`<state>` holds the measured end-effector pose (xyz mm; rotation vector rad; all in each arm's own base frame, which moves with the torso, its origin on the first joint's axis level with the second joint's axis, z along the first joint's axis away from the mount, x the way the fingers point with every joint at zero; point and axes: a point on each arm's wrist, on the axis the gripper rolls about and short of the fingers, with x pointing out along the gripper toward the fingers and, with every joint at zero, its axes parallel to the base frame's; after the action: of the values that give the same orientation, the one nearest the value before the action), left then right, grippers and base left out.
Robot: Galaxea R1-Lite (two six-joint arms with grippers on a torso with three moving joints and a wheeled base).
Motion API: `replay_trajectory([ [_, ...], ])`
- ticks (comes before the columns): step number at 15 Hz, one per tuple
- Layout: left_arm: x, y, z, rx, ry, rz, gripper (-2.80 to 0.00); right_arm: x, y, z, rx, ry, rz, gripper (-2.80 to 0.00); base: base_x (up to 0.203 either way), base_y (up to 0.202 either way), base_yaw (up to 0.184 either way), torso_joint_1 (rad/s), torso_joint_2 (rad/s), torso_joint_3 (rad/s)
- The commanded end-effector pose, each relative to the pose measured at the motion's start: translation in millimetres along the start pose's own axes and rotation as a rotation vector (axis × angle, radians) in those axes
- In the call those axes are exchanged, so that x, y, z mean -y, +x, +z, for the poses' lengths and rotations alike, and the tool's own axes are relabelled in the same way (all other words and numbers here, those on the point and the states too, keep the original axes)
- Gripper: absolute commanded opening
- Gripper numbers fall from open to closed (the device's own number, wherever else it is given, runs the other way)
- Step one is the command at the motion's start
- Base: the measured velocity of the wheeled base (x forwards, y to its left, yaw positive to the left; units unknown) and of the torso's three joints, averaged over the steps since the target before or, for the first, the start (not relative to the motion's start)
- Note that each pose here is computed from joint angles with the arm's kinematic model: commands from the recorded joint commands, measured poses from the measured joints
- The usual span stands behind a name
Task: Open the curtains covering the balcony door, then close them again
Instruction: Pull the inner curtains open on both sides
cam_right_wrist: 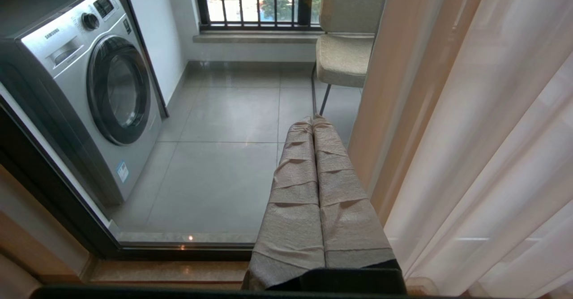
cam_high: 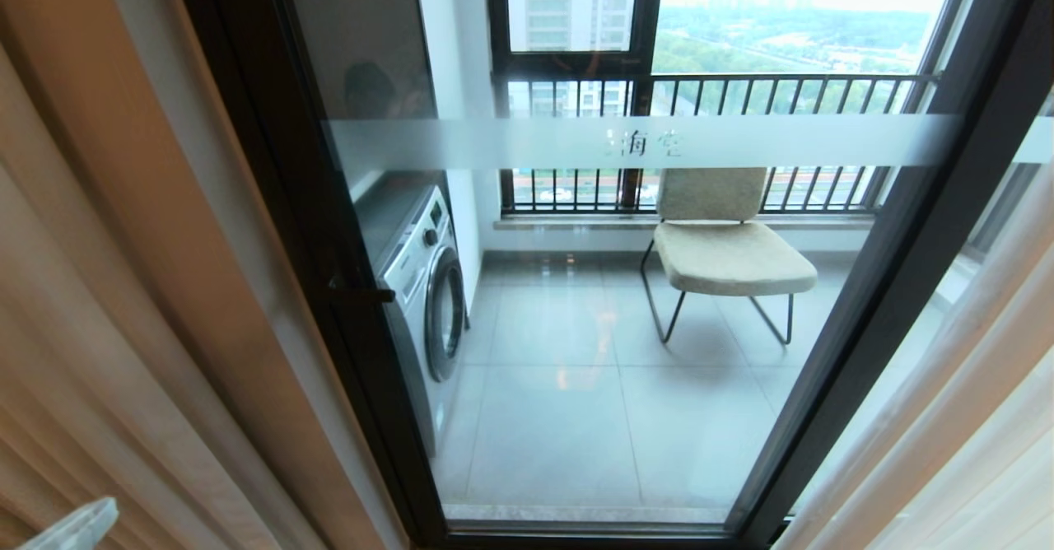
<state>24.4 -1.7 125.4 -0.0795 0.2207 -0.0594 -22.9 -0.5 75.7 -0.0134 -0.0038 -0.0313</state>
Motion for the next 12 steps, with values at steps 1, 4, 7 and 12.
replay_trajectory([
  [1, -3.1, -9.5, -19.6, 0.081, -0.008, 0.041, -2.8, 0.0, 0.1, 0.1, -0.001, 0.0, 0.0, -2.8, 0.0, 0.0, 0.0, 0.0, 0.0, 0.0],
  [4, -5.1, -15.4, -36.6, 0.085, -0.017, 0.081, -2.8, 0.0, 0.1, 0.1, -0.001, 0.0, 0.0, -2.8, 0.0, 0.0, 0.0, 0.0, 0.0, 0.0],
  [7, -4.6, -20.1, -46.4, 0.066, -0.023, 0.068, -2.8, 0.0, 0.1, 0.1, -0.001, 0.0, -0.001, -2.8, 0.0, 0.0, 0.0, 0.0, 0.0, 0.0],
  [12, -4.4, -29.8, -53.2, 0.166, -0.025, 0.076, -2.8, 0.0, 0.1, 0.1, -0.001, 0.0, -0.001, -2.8, 0.0, 0.0, 0.0, 0.0, 0.0, 0.0],
])
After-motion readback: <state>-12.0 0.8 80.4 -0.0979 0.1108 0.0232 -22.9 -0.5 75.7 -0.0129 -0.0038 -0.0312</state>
